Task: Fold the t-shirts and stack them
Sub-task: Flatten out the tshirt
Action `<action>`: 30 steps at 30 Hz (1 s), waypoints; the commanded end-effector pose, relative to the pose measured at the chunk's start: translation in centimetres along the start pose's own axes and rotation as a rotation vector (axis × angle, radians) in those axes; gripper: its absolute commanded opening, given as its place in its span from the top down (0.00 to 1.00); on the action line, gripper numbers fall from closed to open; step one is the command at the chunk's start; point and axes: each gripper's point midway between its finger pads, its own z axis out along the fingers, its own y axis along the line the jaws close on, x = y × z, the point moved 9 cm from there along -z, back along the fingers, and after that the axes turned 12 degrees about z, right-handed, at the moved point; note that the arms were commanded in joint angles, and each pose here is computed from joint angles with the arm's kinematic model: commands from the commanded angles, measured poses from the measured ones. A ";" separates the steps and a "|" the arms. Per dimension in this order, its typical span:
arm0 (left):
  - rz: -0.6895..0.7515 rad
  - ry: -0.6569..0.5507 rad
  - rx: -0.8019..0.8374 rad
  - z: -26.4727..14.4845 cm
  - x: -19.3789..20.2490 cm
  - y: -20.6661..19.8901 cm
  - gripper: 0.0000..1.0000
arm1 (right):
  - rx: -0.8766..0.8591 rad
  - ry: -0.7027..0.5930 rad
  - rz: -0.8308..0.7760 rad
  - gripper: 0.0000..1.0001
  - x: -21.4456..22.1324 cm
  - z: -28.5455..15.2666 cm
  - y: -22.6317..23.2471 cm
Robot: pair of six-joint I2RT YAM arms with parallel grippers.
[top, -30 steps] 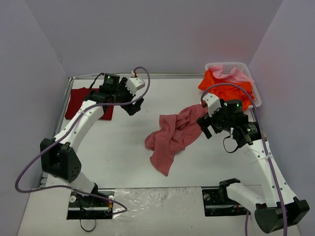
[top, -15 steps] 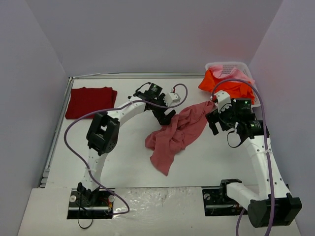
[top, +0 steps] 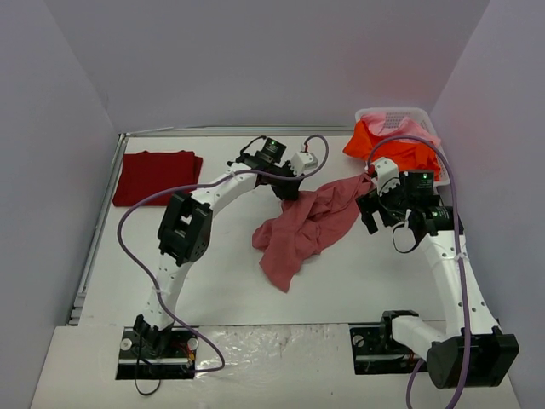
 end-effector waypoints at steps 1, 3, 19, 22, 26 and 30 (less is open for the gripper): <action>-0.018 -0.024 -0.081 -4.0 -2.0 -0.3 0.98 | -0.031 -0.003 0.005 0.11 -0.2 0.6 0.0; -0.085 -0.050 -0.180 -7.5 -1.6 0.7 0.98 | -0.053 -0.009 0.004 0.11 -0.7 0.7 0.0; -0.221 0.046 -0.412 -23.1 7.4 -5.1 0.98 | -0.408 0.220 -0.134 0.15 -5.2 10.2 4.0; -0.211 0.071 -0.385 -23.1 8.4 -6.1 0.97 | -0.510 0.276 -0.156 0.18 -5.8 12.1 5.8; -0.202 0.066 -0.409 -23.7 8.1 -6.5 0.98 | -0.691 0.387 -0.172 0.19 -5.4 13.6 8.2; -0.186 -0.011 -0.399 -25.1 5.6 -6.5 0.97 | -0.858 0.448 -0.177 0.20 -5.6 14.1 10.0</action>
